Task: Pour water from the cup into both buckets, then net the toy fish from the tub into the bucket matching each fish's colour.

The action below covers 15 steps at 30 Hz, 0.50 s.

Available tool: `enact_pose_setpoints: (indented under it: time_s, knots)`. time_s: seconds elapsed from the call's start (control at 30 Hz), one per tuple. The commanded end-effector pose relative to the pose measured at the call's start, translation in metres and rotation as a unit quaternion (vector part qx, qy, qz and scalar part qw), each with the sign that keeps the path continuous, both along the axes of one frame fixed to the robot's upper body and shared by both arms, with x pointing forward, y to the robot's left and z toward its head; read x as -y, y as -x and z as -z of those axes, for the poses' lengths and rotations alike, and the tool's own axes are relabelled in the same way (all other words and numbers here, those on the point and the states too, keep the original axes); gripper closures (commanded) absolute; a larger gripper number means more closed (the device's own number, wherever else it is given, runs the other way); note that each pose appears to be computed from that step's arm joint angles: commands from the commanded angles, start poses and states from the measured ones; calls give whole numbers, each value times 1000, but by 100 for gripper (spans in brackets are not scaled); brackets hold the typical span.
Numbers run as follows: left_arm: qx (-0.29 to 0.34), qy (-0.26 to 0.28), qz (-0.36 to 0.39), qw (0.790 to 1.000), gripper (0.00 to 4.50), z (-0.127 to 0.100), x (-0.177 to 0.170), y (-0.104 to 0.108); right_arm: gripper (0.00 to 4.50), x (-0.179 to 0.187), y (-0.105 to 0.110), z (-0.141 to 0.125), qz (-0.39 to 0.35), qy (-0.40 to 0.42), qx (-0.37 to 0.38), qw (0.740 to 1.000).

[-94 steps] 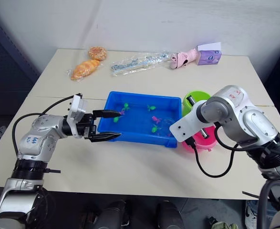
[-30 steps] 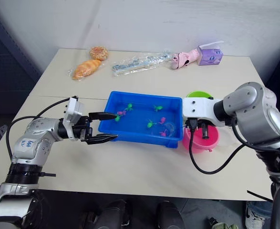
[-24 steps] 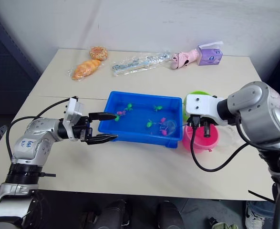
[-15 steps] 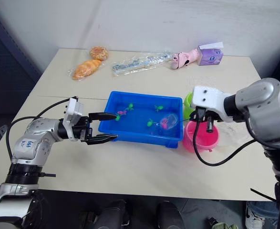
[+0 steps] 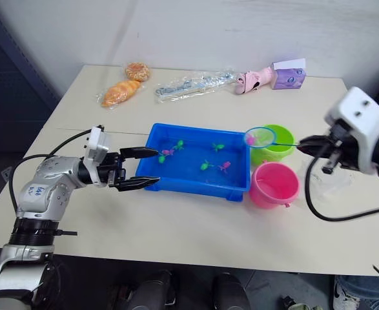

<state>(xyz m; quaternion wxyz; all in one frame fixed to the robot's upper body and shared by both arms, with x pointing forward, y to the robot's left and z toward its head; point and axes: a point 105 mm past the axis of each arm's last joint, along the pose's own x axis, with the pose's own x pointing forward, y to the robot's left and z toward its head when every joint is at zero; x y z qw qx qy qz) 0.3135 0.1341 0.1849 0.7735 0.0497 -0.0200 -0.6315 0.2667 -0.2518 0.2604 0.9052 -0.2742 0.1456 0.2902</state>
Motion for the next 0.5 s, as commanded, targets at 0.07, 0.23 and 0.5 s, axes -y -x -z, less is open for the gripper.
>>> enact_pose_setpoints:
  time_s: [0.07, 0.23, 0.5]
  knots:
    - [13, 10, 19, 1000, 4, -10, 3, -3, 450, 8, 24, -8, 18, 11, 69, 997]
    - [14, 8, 34, 999, 4, -13, 8, -8, 450, 16, 42, 4, 42, 12, 111, 993]
    - [14, 9, 52, 998, 4, -14, 17, -9, 450, 21, 55, 30, 48, 73, 158, 984]
